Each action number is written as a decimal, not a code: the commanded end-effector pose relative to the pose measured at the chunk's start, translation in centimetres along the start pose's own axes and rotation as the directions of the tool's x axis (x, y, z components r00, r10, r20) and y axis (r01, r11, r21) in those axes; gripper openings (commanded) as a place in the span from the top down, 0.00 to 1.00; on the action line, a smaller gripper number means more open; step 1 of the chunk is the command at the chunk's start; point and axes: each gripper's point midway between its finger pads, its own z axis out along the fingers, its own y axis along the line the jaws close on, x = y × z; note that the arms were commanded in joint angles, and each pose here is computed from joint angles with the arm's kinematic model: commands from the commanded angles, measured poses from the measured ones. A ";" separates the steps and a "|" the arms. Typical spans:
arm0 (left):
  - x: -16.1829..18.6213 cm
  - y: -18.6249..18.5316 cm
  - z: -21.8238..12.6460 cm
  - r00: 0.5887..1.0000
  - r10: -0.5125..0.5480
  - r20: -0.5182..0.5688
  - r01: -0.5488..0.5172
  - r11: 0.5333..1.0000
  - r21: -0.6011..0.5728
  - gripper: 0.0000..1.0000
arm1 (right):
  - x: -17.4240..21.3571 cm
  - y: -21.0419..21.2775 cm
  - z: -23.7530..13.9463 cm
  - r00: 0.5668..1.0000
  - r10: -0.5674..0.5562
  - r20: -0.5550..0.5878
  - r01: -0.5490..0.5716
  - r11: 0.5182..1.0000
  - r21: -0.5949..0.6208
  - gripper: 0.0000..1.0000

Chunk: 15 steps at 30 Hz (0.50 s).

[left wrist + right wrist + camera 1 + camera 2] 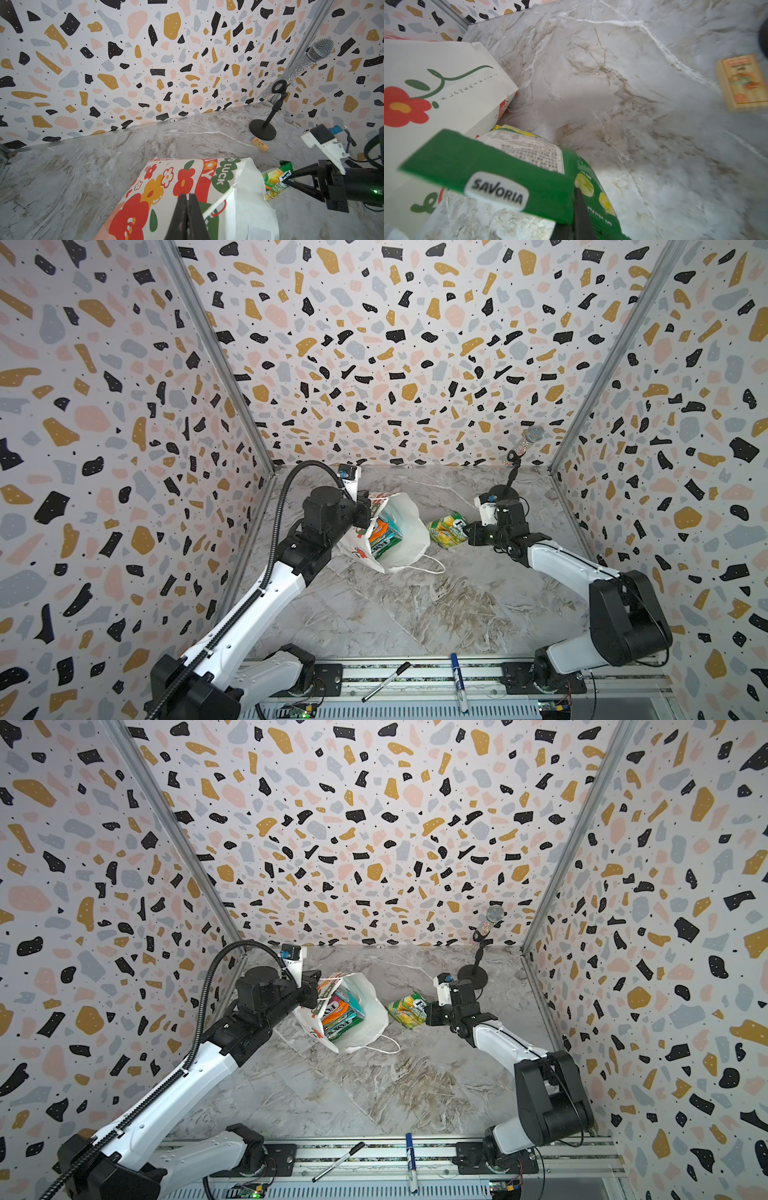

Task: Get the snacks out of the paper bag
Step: 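Lower the green packet onto the table beside the bag with the right gripper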

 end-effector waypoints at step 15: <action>-1.1 -0.3 -0.4 0.999 0.010 0.039 -0.011 1.000 0.016 1.00 | -4.1 -1.8 6.8 0.994 0.111 0.020 -0.110 0.994 -0.015 1.00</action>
